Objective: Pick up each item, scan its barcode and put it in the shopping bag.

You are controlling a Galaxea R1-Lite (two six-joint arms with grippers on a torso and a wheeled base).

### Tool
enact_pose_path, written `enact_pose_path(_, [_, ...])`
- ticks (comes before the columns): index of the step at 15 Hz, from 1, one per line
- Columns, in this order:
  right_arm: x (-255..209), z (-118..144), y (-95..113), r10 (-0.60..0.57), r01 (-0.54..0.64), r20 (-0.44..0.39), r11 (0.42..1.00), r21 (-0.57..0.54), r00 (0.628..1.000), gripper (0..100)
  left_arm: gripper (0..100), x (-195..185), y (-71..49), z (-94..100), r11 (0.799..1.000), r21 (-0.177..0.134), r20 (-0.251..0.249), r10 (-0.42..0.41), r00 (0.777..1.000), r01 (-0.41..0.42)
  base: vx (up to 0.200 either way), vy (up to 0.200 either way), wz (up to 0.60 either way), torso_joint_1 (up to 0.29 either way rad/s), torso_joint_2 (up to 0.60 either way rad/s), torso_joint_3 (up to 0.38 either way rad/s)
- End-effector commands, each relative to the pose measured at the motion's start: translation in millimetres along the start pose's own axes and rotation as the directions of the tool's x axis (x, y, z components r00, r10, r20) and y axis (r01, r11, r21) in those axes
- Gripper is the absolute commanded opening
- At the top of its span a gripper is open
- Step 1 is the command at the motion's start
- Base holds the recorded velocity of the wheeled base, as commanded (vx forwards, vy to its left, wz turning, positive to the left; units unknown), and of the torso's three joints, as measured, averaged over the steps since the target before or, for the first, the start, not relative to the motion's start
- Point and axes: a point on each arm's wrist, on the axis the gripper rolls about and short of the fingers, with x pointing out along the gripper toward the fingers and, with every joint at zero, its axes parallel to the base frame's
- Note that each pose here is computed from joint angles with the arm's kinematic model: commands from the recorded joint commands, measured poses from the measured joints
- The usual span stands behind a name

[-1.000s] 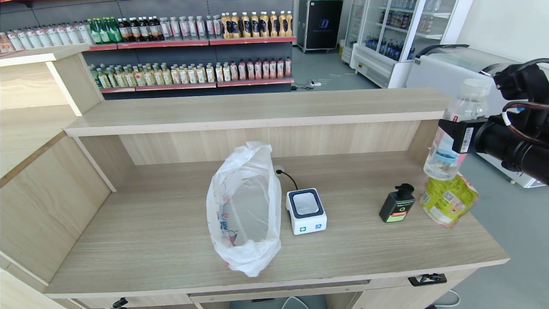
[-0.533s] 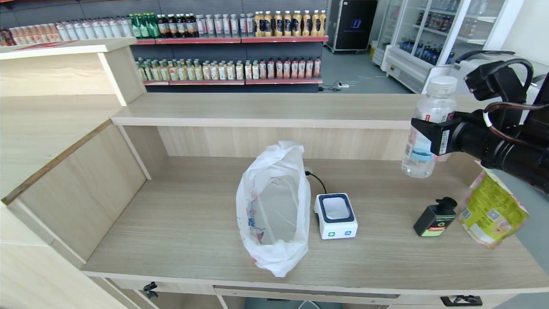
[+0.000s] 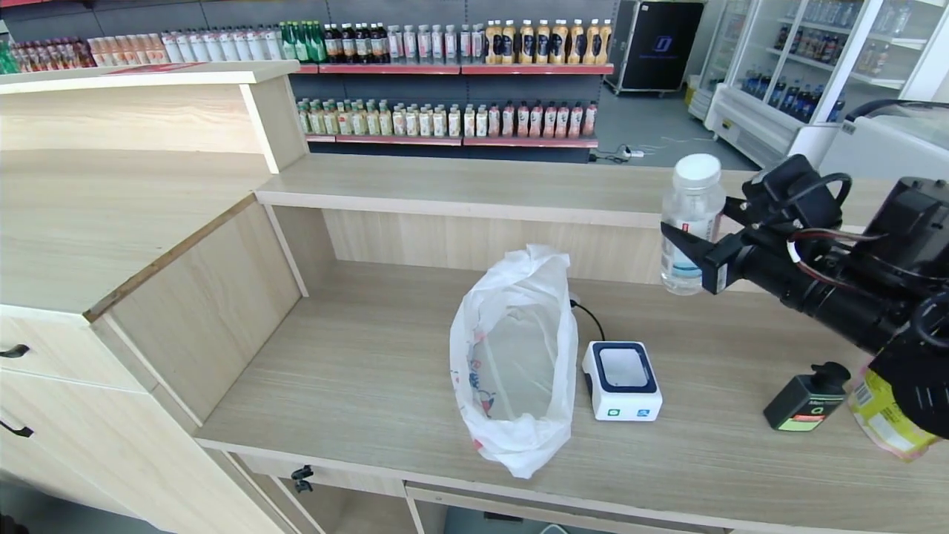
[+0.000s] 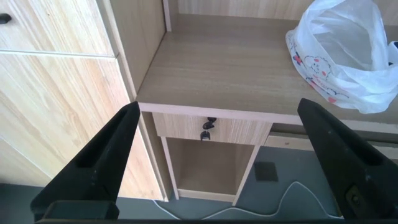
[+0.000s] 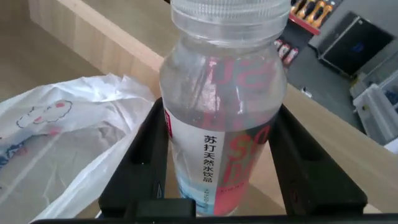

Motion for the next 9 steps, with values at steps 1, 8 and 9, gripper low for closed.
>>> enact_pose_path(1, [9,-26,15,0.101,-0.101,0.003,0.995,-0.017,0.995,0,100,0,0.0,0.0,1.000,0.000,-0.001,0.000,1.000,0.000,0.000,0.000,0.00,0.000,0.00,0.000])
enact_pose_path(8, [37,-50,30,0.289,-0.236,0.196,0.938,-0.254,0.937,0,100,0,0.0,0.0,1.000,0.000,-0.001,0.000,1.000,0.000,0.000,0.000,0.00,0.000,0.00,0.000])
enact_pose_path(9, [40,-52,32,0.314,-0.253,0.208,0.928,-0.272,0.927,0,100,0,0.0,0.0,1.000,0.000,-0.001,0.000,1.000,0.000,0.000,0.000,0.00,0.000,0.00,0.000])
